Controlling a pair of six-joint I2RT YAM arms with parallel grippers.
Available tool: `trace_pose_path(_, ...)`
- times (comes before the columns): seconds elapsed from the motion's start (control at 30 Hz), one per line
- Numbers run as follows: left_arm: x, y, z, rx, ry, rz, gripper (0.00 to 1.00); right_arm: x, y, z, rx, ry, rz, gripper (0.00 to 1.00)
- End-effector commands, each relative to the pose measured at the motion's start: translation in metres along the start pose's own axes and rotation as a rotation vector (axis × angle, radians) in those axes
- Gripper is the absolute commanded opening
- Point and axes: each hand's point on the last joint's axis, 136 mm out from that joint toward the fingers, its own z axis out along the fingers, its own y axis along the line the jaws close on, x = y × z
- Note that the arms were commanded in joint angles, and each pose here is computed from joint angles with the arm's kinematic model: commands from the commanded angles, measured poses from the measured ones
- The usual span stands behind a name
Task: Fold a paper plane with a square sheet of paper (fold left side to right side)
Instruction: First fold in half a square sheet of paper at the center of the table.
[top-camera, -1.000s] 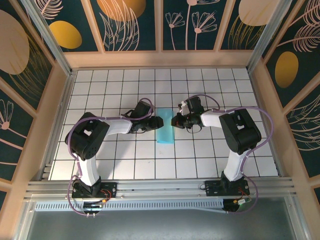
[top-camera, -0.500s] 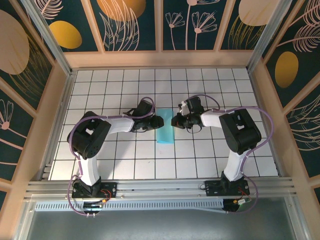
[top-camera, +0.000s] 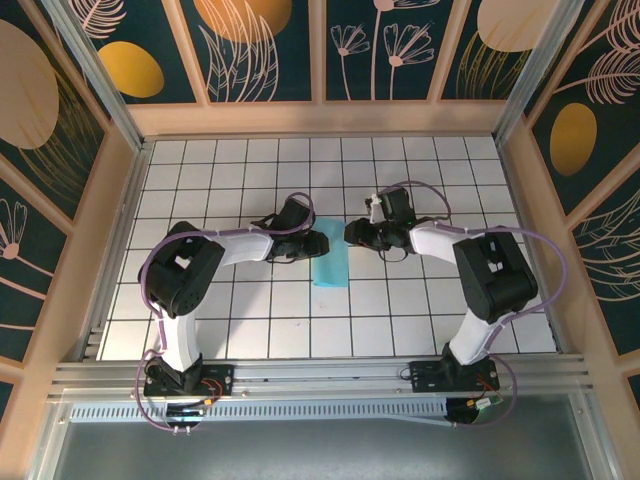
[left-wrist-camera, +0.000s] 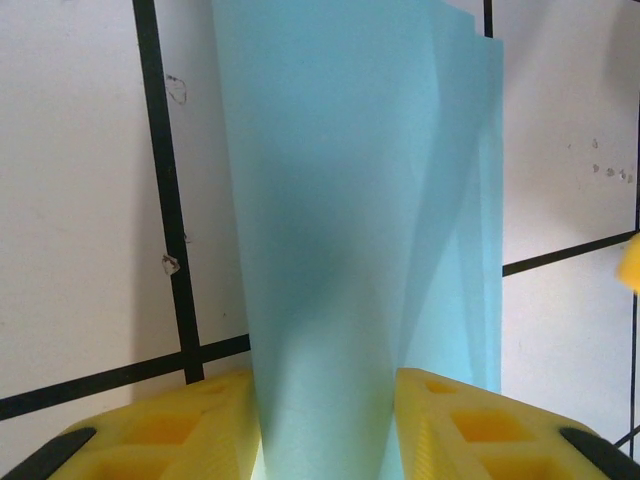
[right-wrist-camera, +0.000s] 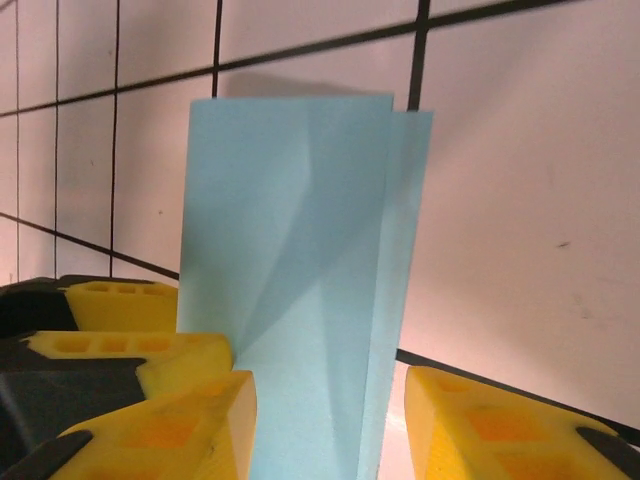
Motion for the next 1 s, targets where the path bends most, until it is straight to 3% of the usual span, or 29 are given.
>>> trace_pose_path(0.0, 0.026, 0.019, 0.022, -0.072, 0.079, 0.018, 0.41, -0.013, -0.010, -0.016, 0.055, -0.080, -0.001, 0.47)
trace_pose_path(0.27, 0.029, 0.023, 0.026, -0.101, 0.101, 0.041, 0.43, -0.025, -0.016, -0.036, 0.064, -0.159, 0.021, 0.53)
trace_pose_path(0.97, 0.036, 0.028, 0.031, -0.145, 0.129, 0.075, 0.46, -0.029, -0.025, -0.047, 0.073, -0.182, 0.031, 0.55)
